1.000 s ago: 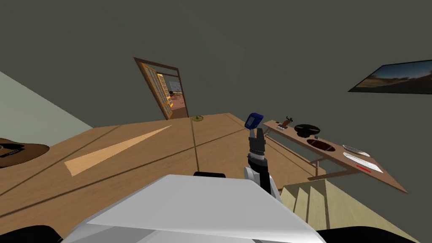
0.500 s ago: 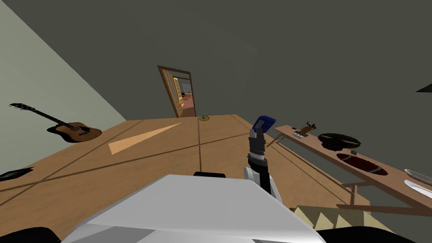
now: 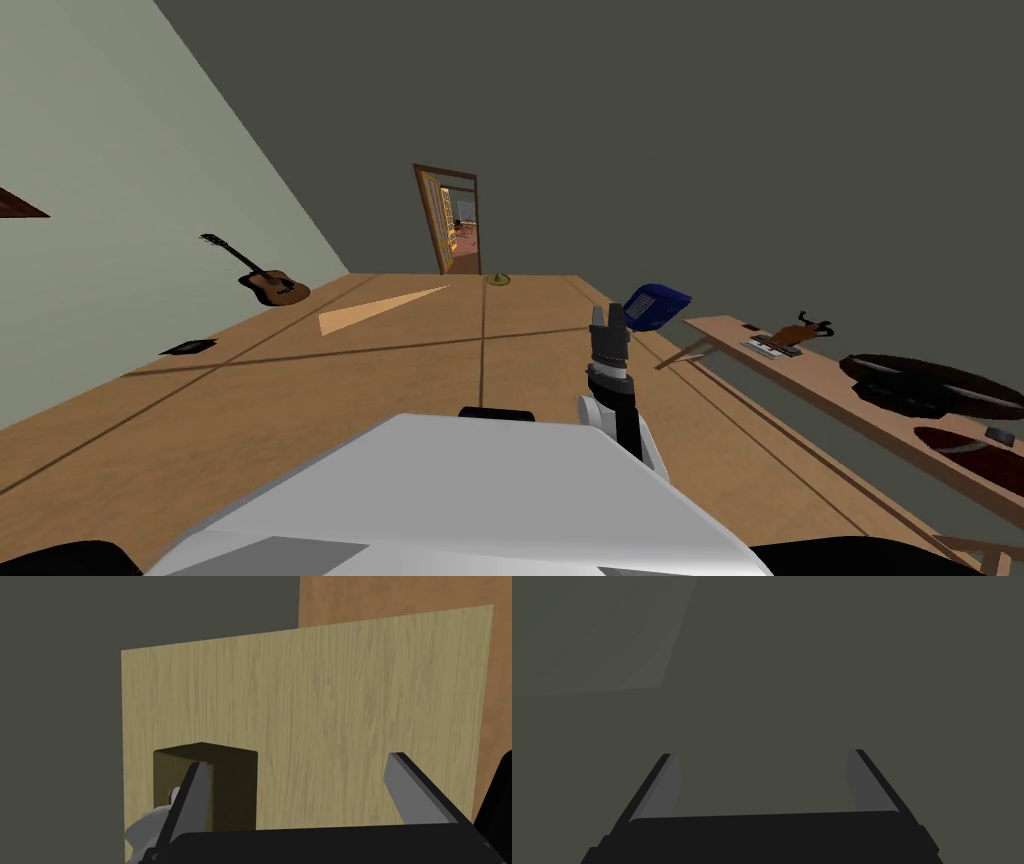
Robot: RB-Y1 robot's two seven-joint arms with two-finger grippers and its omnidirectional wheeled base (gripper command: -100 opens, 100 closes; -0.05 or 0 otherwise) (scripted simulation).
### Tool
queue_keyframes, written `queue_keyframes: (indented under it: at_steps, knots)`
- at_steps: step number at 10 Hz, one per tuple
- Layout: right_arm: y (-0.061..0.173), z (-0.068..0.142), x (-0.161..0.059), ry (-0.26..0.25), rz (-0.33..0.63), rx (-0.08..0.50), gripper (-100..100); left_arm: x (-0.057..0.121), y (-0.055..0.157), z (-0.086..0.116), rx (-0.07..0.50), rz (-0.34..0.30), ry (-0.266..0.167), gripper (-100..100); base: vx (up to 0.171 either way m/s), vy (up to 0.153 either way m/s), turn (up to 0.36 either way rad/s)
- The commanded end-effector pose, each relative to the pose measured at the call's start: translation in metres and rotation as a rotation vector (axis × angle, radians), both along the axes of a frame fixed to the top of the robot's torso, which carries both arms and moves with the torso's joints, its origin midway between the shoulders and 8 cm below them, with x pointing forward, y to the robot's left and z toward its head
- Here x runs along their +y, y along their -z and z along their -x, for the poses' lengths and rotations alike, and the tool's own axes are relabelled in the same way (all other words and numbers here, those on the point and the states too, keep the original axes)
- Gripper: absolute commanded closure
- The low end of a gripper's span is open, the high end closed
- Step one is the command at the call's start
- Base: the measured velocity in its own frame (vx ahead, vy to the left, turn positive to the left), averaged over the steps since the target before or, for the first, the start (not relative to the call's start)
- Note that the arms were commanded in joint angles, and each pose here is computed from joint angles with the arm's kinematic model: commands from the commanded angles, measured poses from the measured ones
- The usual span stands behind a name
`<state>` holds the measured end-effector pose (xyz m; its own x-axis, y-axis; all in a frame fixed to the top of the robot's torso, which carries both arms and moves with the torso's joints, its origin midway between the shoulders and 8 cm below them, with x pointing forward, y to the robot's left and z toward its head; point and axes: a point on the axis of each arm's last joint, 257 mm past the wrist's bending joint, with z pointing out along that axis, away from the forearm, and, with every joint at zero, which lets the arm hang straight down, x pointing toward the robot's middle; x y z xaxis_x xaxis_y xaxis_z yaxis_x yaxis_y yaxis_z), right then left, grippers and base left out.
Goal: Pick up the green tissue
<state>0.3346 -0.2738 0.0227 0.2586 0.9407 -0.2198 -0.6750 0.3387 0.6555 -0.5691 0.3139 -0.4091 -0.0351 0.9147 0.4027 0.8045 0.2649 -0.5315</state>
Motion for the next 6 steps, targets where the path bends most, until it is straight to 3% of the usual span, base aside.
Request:
queue_keyframes:
  at_steps: [1, 2, 3, 6]
  knots:
    - [0.0, 0.0, 0.0, 0.0, 0.0, 0.0, 0, -0.005, -0.008, 0.011, 0.041, 0.026, 0.026, -100, -0.062, -0.067, 0.392]
    - [0.0, 0.0, 0.0, 0.0, 0.0, 0.0, 0, -0.005, -0.008, 0.011, 0.041, 0.026, 0.026, -100, -0.049, -0.058, 0.278]
    - [0.0, 0.0, 0.0, 0.0, 0.0, 0.0, 0, -0.005, -0.008, 0.011, 0.041, 0.026, 0.026, -100, -0.022, -0.024, -0.001]
    - [0.0, 0.0, 0.0, 0.0, 0.0, 0.0, 0, -0.017, -0.008, 0.016, 0.075, 0.075, 0.065, -100, -0.093, -0.041, 0.362]
